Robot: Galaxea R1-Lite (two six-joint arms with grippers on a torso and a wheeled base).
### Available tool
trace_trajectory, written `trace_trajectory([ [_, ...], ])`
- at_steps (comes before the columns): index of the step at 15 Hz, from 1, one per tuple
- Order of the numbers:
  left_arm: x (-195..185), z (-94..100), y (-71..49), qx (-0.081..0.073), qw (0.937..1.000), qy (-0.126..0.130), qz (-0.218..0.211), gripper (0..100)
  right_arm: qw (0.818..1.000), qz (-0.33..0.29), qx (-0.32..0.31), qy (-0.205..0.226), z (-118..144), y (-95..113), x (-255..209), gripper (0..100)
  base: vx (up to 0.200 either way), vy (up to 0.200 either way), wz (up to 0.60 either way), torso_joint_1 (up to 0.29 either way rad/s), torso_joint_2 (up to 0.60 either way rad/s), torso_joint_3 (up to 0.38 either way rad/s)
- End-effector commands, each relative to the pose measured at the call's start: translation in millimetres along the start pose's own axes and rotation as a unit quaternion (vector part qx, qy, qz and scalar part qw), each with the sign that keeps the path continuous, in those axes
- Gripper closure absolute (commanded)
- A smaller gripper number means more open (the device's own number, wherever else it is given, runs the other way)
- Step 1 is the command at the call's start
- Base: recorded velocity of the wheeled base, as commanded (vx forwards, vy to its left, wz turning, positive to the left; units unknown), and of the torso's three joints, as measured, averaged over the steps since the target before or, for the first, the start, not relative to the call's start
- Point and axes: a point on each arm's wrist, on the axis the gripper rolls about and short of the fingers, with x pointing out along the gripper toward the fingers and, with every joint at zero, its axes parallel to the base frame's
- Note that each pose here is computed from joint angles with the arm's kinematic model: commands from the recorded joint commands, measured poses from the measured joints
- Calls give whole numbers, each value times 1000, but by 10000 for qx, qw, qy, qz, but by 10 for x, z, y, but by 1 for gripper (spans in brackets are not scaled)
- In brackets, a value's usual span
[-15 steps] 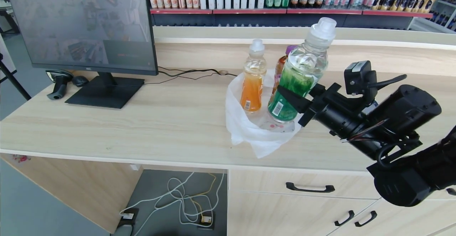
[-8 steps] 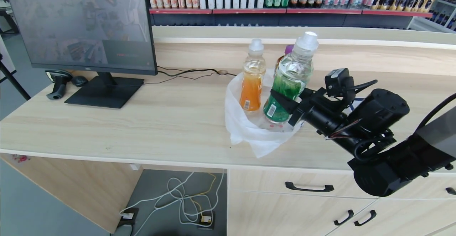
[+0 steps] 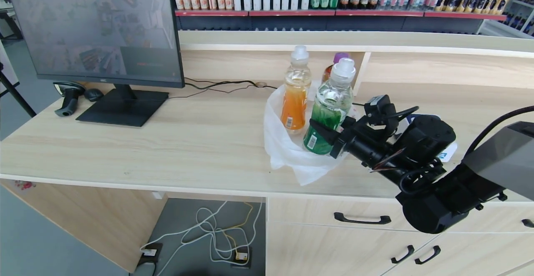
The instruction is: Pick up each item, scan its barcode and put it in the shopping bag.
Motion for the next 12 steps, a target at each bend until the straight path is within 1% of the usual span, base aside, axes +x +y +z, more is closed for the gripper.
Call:
trace_trajectory([
  [1, 0, 1, 0, -3, 10000, -4, 2, 0, 9999, 11, 42, 129, -120, 8, 11, 100, 0, 0, 0, 0, 0, 0],
  [5, 0, 2, 0, -3, 10000, -12, 2, 0, 9996, -72, 102, 270, -238, 16, 14, 100, 0, 0, 0, 0, 0, 0],
  [6, 0, 2, 0, -3, 10000, -12, 2, 0, 9995, -20, 128, 276, -251, 50, 29, 100, 0, 0, 0, 0, 0, 0],
  [12, 0, 2, 0, -3, 10000, -12, 2, 0, 9993, -18, 188, 333, -304, 53, 31, 100, 0, 0, 0, 0, 0, 0],
])
